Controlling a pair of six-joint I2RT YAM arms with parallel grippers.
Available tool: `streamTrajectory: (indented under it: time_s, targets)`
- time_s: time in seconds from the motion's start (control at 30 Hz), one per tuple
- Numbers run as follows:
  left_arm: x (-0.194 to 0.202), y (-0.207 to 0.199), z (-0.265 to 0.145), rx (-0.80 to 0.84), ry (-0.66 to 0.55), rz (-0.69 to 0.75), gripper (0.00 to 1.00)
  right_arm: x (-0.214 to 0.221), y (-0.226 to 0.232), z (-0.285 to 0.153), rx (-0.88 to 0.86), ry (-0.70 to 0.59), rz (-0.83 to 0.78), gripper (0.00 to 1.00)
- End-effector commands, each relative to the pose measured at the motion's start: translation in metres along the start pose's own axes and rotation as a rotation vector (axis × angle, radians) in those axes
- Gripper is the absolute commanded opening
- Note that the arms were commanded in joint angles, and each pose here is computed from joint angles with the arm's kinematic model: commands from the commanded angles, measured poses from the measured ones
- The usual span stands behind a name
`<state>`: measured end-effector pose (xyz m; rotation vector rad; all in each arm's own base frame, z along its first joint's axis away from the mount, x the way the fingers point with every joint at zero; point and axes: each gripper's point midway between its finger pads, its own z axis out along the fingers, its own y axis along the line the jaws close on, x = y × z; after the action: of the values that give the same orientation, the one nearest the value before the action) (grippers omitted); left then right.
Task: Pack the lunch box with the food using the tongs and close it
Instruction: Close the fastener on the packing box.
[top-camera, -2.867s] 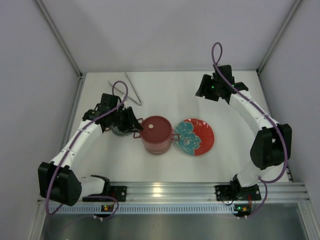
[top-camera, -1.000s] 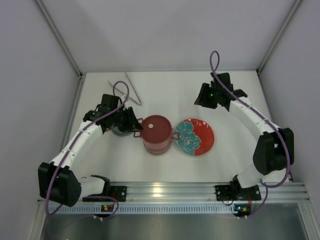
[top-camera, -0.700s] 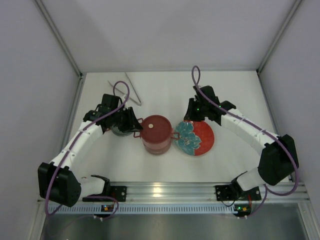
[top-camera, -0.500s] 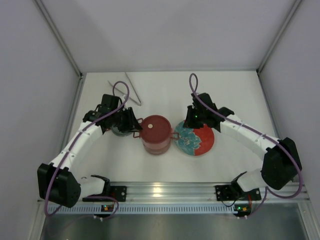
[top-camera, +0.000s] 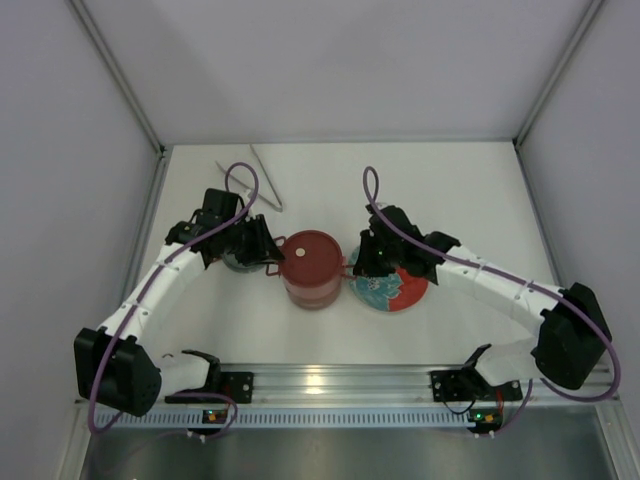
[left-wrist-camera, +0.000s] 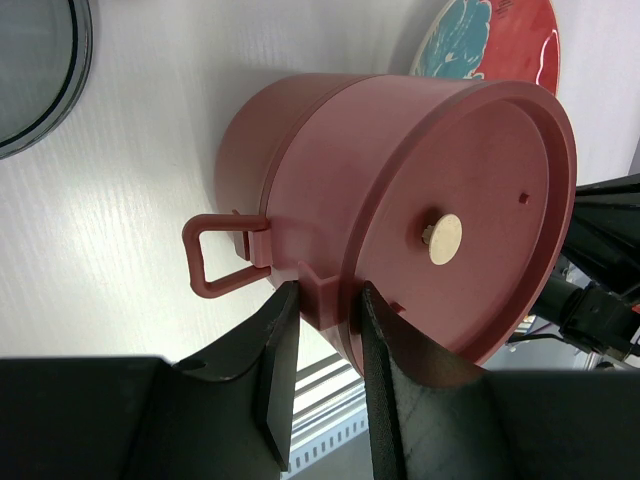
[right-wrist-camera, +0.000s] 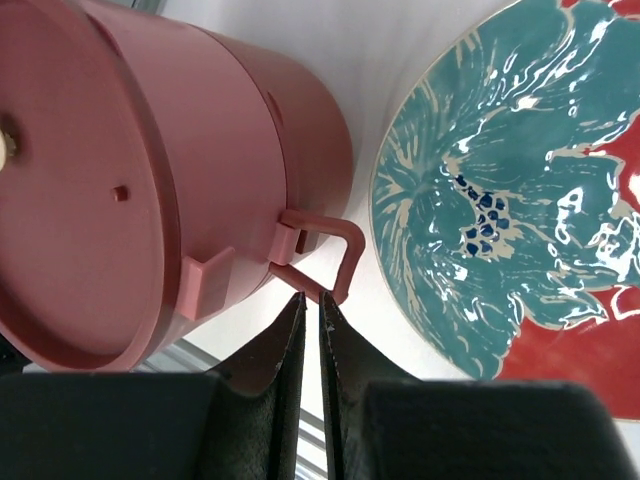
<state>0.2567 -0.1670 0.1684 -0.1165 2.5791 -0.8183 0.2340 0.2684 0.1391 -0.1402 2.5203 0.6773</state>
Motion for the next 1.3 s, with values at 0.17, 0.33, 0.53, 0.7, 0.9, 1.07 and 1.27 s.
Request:
streamTrajectory:
  time_s: [0.17, 0.33, 0.53, 0.7, 0.9, 1.07, 1.27]
  targets:
    - [-0.015, -0.010, -0.014, 0.012, -0.069, 0.043, 0.06, -0.002, 0.003, 0.025, 0.023, -0.035, -0.001, 0.09]
    - [-0.015, -0.010, -0.015, 0.009, -0.070, 0.044, 0.06, -0.003, -0.001, 0.037, 0.047, -0.035, -0.003, 0.08]
    - [-0.016, -0.012, -0.018, 0.010, -0.075, 0.049, 0.07, -0.006, -0.001, 0.047, 0.060, -0.037, -0.006, 0.08]
    - [-0.017, -0.013, -0.020, 0.011, -0.081, 0.054, 0.07, -0.011, 0.004, 0.051, 0.051, -0.046, -0.005, 0.08]
    - [-0.018, -0.014, -0.022, 0.012, -0.082, 0.055, 0.07, -0.013, 0.009, 0.055, 0.030, -0.046, 0.002, 0.08]
    - [-0.015, -0.010, -0.019, -0.003, -0.076, 0.056, 0.07, -0.013, 0.012, 0.057, 0.025, -0.042, 0.005, 0.08]
    - [-0.008, -0.001, -0.013, -0.021, -0.055, 0.048, 0.07, -0.015, 0.012, 0.051, 0.025, -0.052, -0.001, 0.10]
